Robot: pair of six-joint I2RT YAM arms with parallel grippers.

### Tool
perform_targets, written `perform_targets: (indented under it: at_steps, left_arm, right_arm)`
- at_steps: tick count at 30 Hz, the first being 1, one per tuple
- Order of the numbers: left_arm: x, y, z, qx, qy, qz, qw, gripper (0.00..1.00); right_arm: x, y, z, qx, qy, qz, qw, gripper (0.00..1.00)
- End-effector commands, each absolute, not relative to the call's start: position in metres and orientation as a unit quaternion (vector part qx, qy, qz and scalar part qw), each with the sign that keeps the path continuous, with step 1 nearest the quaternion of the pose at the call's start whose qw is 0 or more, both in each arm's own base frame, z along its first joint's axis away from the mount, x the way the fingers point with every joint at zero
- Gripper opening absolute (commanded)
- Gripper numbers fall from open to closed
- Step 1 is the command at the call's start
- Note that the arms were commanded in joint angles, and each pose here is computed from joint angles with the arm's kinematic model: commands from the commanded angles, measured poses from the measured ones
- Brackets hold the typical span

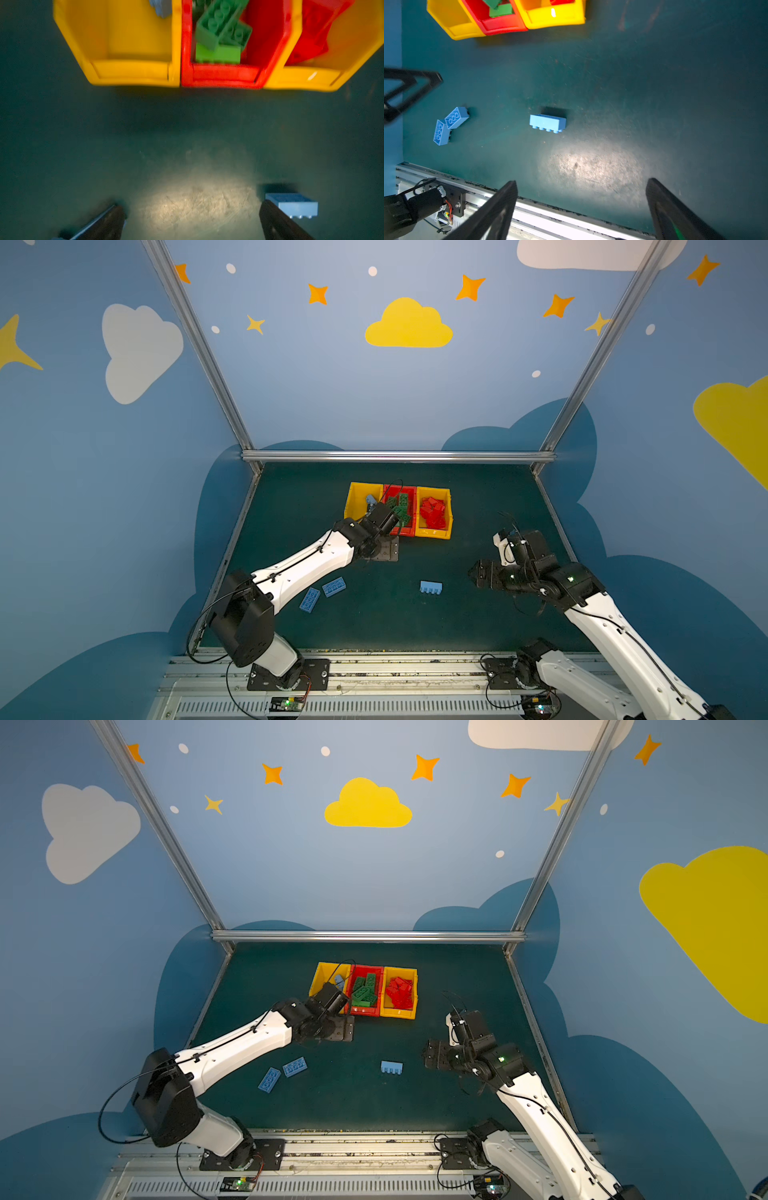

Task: Sort the legos into containers by color
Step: 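Lower the left gripper onto the blue brick in the middle of the table and grasp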

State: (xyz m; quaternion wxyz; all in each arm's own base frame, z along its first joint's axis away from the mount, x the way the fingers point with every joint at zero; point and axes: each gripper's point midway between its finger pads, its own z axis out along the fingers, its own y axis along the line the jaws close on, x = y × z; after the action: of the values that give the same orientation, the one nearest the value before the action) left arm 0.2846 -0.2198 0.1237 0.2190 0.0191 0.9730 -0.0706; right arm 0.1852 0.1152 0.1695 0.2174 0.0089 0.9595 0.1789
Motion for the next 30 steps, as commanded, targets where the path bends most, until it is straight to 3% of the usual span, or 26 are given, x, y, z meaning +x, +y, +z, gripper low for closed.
perform_targets:
  at_steps: [1, 12, 30]
  left_arm:
    - [0.261, -0.250, 0.110, 0.012, 0.968, -0.139, 0.208, 1.00]
    - [0.220, -0.329, 0.083, 0.070, 0.971, -0.143, 0.178, 1.00]
    - [0.228, -0.369, 0.059, 0.094, 0.977, -0.132, 0.136, 1.00]
  right_arm:
    - [0.173, 0.106, 0.163, 0.029, 0.962, 0.171, 0.208, 0.94]
    - [0.163, 0.097, 0.168, 0.065, 0.957, 0.178, 0.222, 0.94]
    - [0.175, 0.087, 0.165, 0.076, 0.959, 0.142, 0.233, 0.94]
